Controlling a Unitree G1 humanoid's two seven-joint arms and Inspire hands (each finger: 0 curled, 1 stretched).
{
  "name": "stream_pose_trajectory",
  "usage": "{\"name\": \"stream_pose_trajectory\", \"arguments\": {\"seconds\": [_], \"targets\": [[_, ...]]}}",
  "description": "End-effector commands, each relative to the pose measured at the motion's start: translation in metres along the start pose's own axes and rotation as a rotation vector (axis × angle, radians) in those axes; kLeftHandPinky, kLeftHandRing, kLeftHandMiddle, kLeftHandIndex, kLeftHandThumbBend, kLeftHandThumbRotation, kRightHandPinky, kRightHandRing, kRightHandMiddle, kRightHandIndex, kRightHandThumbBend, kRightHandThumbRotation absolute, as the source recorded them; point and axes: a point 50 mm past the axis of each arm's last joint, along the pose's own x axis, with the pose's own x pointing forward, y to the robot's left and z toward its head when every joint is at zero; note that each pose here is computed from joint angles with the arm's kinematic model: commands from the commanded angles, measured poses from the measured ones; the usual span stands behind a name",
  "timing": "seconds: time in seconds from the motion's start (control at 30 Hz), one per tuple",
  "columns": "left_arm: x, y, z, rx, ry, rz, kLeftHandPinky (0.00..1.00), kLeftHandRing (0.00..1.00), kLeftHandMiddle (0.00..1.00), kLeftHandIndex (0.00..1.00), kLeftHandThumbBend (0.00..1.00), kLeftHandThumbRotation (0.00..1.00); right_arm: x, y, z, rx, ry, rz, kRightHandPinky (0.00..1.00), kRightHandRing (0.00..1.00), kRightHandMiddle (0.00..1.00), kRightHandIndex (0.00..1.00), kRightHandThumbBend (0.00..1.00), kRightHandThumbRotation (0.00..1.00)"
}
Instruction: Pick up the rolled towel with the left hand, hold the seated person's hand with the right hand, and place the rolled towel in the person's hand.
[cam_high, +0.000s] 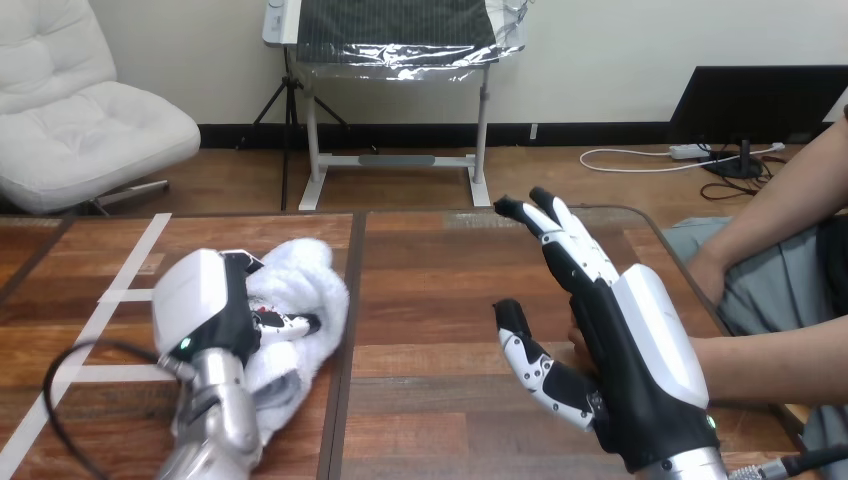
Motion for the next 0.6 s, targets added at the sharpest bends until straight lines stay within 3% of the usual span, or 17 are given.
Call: {"name": "stream_pose_trajectory", "arguments": {"seconds": [0.0,0.3,0.57], "targets": [[-0.016,-0.006,0.024,-0.648,-0.148,-0.014,0.28,0.34,0.44,0.50,0.72,0.09,0.017,-0.013,0.016,-0.002,-0.119,-0.062,1.00,1.00,0.99,0.90,0.17,0.00],[-0.019,-0.009,0.030,-0.961,-0.133,-0.086,0.25,0.33,0.43,0.49,0.79,0.12,0.018,-0.013,0.016,0.000,-0.120,-0.064,1.00,1.00,0.99,0.90,0.17,0.00],[-0.021,-0.013,0.035,-1.397,-0.107,-0.226,0.25,0.33,0.43,0.49,0.82,0.07,0.019,-0.013,0.015,-0.002,-0.123,-0.065,1.00,1.00,0.99,0.90,0.17,0.00]]}}
